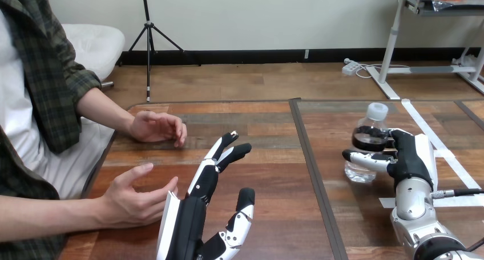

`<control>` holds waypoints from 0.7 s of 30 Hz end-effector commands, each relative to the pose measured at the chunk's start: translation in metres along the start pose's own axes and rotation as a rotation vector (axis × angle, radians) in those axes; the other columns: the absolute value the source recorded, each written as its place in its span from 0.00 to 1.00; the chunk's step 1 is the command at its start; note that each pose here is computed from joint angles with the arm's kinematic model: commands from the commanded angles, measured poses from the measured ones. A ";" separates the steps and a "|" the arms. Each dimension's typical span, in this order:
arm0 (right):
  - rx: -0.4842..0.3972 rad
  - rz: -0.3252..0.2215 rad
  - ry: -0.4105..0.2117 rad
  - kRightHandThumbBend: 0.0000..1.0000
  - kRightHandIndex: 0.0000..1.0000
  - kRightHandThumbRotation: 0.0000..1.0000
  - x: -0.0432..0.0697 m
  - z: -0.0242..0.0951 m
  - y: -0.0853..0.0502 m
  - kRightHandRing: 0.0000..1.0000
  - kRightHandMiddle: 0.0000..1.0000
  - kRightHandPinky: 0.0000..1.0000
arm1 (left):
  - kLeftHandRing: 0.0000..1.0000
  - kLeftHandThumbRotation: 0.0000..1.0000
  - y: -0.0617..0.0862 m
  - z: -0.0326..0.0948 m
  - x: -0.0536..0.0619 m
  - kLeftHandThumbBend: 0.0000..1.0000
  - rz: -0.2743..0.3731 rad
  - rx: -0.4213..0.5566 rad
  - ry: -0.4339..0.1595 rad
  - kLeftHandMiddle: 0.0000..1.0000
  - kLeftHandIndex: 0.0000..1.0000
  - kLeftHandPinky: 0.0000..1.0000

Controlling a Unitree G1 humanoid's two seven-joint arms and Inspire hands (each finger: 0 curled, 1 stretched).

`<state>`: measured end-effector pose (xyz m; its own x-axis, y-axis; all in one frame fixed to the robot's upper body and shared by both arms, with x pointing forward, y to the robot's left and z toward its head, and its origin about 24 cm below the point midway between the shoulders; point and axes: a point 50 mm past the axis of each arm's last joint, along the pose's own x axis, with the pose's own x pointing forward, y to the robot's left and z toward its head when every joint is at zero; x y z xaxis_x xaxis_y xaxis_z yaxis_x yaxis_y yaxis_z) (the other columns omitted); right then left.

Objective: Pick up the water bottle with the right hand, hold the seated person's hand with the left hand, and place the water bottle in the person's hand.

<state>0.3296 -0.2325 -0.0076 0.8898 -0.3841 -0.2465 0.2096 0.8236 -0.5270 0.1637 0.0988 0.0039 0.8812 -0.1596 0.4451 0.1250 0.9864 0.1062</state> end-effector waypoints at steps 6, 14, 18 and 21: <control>0.024 -0.018 -0.080 0.75 0.68 0.00 0.009 0.031 -0.006 0.62 0.65 0.57 | 0.83 0.26 0.000 0.010 0.012 0.16 0.028 -0.006 -0.081 0.81 0.89 0.96; 0.035 -0.022 -0.081 0.75 0.65 0.00 0.010 0.032 -0.006 0.59 0.62 0.55 | 0.83 0.26 0.000 0.010 0.012 0.15 0.032 -0.015 -0.070 0.82 0.88 0.95; 0.036 -0.023 -0.092 0.75 0.64 0.00 0.009 0.032 -0.006 0.58 0.61 0.54 | 0.83 0.26 0.000 0.010 0.012 0.14 0.027 -0.019 -0.071 0.82 0.88 0.95; 0.036 -0.025 -0.093 0.75 0.63 0.00 0.009 0.032 -0.006 0.57 0.60 0.53 | 0.83 0.25 0.000 0.010 0.012 0.14 0.027 -0.017 -0.074 0.82 0.88 0.96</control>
<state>0.3293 -0.2328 -0.0081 0.8886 -0.3848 -0.2497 0.2112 0.8264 -0.5220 0.1641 0.0986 0.0043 0.8829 -0.1520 0.4443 0.1206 0.9878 0.0982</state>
